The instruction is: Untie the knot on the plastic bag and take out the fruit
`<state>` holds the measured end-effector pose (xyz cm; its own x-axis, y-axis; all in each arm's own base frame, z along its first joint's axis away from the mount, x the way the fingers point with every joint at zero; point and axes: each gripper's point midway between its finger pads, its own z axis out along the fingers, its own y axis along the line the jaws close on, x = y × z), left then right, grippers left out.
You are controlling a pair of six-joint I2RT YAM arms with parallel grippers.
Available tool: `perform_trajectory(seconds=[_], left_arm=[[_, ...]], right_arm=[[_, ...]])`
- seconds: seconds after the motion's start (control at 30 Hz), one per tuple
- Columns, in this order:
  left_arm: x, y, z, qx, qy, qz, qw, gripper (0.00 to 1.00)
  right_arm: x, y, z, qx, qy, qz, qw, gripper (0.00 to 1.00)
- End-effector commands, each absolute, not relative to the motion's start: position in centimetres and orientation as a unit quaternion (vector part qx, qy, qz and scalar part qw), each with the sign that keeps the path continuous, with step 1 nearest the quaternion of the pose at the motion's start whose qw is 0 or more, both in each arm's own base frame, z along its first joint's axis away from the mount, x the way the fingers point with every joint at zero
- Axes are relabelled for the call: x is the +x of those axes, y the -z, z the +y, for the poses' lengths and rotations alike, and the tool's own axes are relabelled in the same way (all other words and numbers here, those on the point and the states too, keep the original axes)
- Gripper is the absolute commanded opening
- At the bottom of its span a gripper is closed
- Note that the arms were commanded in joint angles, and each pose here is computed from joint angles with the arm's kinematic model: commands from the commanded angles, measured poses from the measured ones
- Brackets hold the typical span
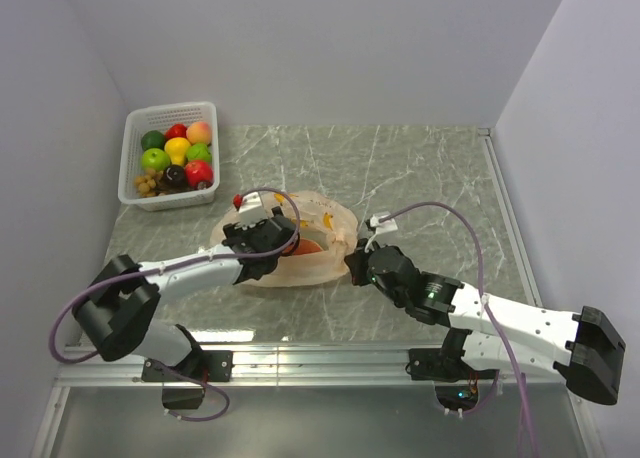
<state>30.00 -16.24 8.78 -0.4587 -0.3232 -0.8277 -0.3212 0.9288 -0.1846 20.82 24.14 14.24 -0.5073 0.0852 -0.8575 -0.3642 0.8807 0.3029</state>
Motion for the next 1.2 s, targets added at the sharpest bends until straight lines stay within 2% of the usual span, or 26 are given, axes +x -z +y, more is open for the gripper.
perform_trajectory(seconds=[0.0,0.27,0.37,0.47,0.6,0.7,0.8,1.07,1.17], left_arm=[[32.4,-10.2,-16.2,-0.218,-0.012,0.829,0.515,0.99],[34.9,-7.5,-15.6,-0.218,-0.052,0.842,0.491,0.99],[35.4,-6.9,-16.0,-0.206,-0.059,0.846,0.487,0.95],[35.9,-6.0,-16.1,-0.197,-0.066,0.853,0.479,0.84],[35.6,-6.1,-16.4,-0.182,-0.064,0.863,0.467,0.51],[34.6,-7.6,-17.4,-0.160,-0.021,0.872,0.461,0.37],[32.4,-9.9,-19.8,-0.113,0.040,0.880,0.459,0.29],[25.8,-14.1,-24.8,0.026,0.213,0.895,0.391,0.27],[24.6,-17.3,-25.8,0.059,0.264,0.879,0.393,0.28]], right_arm=[[21.0,-16.8,26.0,-0.097,-0.258,0.819,0.502,0.00],[20.0,-15.1,28.1,-0.132,-0.264,0.832,0.470,0.00],[20.0,-15.3,28.7,-0.128,-0.275,0.827,0.473,0.00],[20.1,-15.3,29.0,-0.124,-0.278,0.827,0.473,0.00],[20.7,-15.2,28.3,-0.115,-0.258,0.828,0.484,0.00],[21.2,-15.1,27.7,-0.109,-0.237,0.831,0.491,0.00],[22.2,-16.0,26.7,-0.088,-0.213,0.826,0.514,0.00],[24.1,-16.6,23.7,-0.040,-0.165,0.830,0.532,0.00],[24.1,-16.5,23.3,-0.040,-0.158,0.832,0.530,0.00]])
